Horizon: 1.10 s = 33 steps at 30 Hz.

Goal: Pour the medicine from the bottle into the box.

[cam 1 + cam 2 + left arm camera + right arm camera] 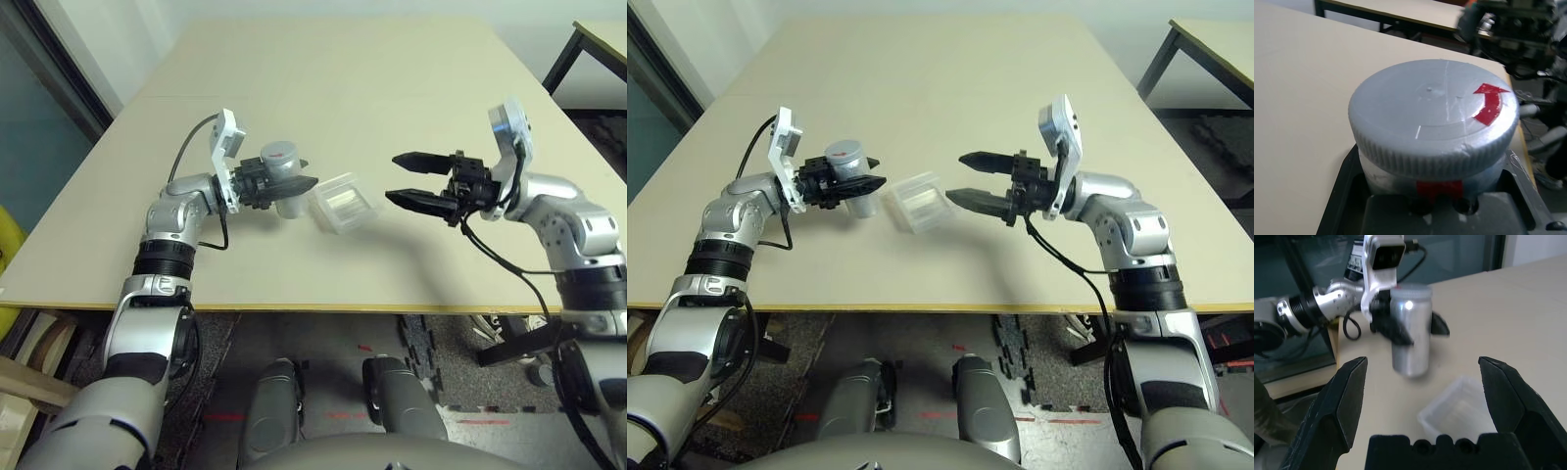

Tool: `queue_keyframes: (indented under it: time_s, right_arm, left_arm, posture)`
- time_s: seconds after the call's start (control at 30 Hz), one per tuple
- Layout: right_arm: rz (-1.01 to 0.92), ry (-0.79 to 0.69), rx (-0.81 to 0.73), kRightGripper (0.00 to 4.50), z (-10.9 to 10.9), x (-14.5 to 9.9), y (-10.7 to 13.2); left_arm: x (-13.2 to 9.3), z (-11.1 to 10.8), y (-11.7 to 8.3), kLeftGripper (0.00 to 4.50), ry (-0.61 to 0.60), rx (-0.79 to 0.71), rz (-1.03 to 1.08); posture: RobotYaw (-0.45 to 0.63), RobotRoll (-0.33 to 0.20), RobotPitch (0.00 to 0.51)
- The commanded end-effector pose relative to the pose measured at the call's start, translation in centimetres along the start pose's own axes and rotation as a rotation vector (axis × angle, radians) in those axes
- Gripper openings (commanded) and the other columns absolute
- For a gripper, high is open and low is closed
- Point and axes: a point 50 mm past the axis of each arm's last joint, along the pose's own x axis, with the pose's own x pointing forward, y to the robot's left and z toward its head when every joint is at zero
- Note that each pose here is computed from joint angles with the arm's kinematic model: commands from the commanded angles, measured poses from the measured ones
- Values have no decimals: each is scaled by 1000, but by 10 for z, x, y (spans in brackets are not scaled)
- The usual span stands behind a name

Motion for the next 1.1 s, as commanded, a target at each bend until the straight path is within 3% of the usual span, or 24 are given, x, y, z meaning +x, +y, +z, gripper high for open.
queue_keyframes:
  time_s: [0.03,0.53,1.1]
  right_arm:
    - [27,24,11,4500,4,16,-5]
    - [80,47,6,4500,8,64,-11]
    - [103,37,0,4500,9,80,-10]
  left_arm:
    - [11,10,-4,2669,4,36,-60]
    - [32,8,-8,2669,27,59,-103]
    - [39,7,-9,2669,45,76,-110]
  posture:
    - [-229,0,53]
    - [-216,0,50]
    - [-218,0,49]
